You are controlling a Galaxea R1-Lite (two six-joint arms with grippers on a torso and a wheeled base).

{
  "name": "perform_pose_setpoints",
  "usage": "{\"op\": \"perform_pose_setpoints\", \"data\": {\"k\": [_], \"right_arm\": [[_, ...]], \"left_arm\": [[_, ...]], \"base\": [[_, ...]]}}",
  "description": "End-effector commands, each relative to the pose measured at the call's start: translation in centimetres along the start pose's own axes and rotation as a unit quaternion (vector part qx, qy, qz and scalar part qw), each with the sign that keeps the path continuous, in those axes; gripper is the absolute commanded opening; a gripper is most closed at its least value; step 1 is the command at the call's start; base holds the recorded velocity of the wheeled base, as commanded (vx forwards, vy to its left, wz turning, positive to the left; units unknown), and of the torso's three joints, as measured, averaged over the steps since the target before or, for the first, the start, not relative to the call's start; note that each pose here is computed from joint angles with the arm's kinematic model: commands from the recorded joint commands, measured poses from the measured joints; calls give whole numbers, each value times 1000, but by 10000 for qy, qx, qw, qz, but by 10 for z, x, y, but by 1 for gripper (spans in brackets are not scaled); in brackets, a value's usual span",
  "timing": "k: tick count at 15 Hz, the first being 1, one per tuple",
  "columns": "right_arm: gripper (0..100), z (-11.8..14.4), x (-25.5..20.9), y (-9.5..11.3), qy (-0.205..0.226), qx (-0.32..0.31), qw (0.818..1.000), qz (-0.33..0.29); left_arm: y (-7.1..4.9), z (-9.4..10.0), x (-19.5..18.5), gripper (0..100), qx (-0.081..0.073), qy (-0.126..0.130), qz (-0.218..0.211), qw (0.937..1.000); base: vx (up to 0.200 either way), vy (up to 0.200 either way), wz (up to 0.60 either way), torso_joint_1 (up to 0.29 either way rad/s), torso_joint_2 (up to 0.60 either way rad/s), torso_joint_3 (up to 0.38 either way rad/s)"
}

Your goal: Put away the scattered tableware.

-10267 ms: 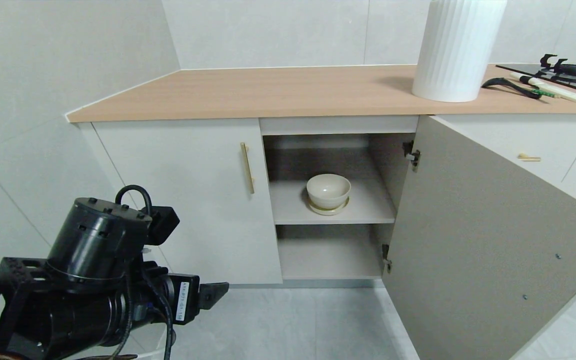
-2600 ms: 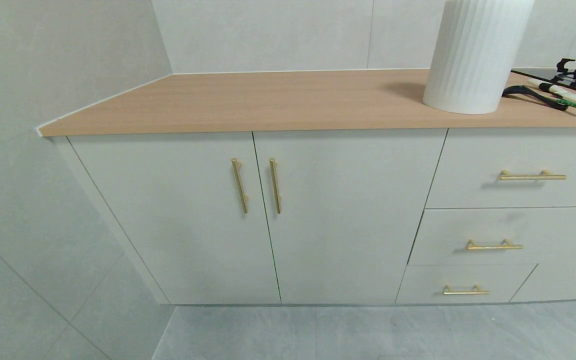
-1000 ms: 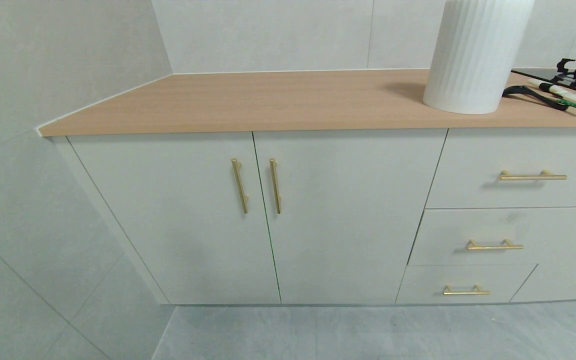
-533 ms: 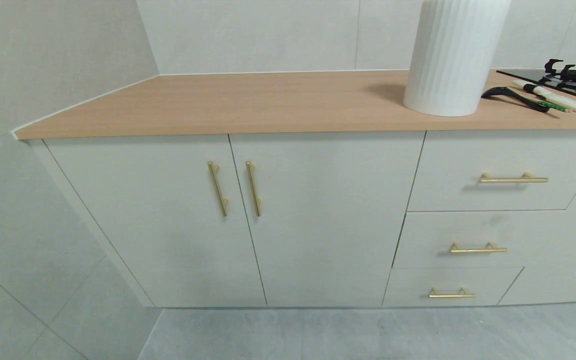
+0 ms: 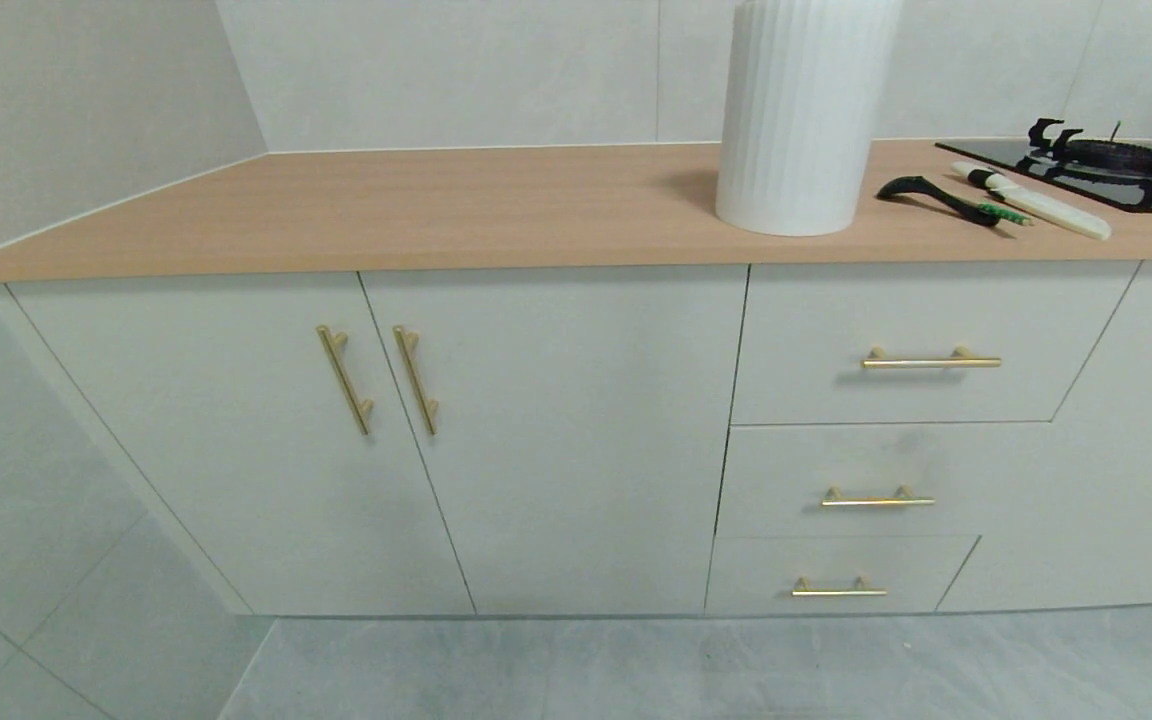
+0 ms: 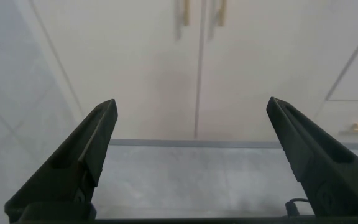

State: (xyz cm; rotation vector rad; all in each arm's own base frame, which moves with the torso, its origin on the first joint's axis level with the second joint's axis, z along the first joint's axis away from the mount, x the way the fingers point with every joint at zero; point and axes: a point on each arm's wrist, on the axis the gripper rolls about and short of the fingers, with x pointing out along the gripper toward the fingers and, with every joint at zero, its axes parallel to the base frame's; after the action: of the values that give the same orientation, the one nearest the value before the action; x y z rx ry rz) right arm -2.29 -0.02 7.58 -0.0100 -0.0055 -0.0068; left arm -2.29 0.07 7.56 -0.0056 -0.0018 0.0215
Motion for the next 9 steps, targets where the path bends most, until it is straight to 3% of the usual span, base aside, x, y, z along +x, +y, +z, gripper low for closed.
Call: {"op": "perform_pose_setpoints", "data": {"k": [1,3,9], "right_arm": [[100,0,0,0,5,-4,10000,3],[100,0,0,0,5,-4,10000,3],[100,0,0,0,5,-4,10000,3]], "left_arm": [[0,0,0,100,-3,9,0,10000],[0,0,0,100,-3,9,0,10000],[0,0,0,100,-3,9,0,10000]], "base": [[0,-200,0,-7,2,-2],[0,-200,0,2,-2,2],[0,0,0,0,0,0]]}}
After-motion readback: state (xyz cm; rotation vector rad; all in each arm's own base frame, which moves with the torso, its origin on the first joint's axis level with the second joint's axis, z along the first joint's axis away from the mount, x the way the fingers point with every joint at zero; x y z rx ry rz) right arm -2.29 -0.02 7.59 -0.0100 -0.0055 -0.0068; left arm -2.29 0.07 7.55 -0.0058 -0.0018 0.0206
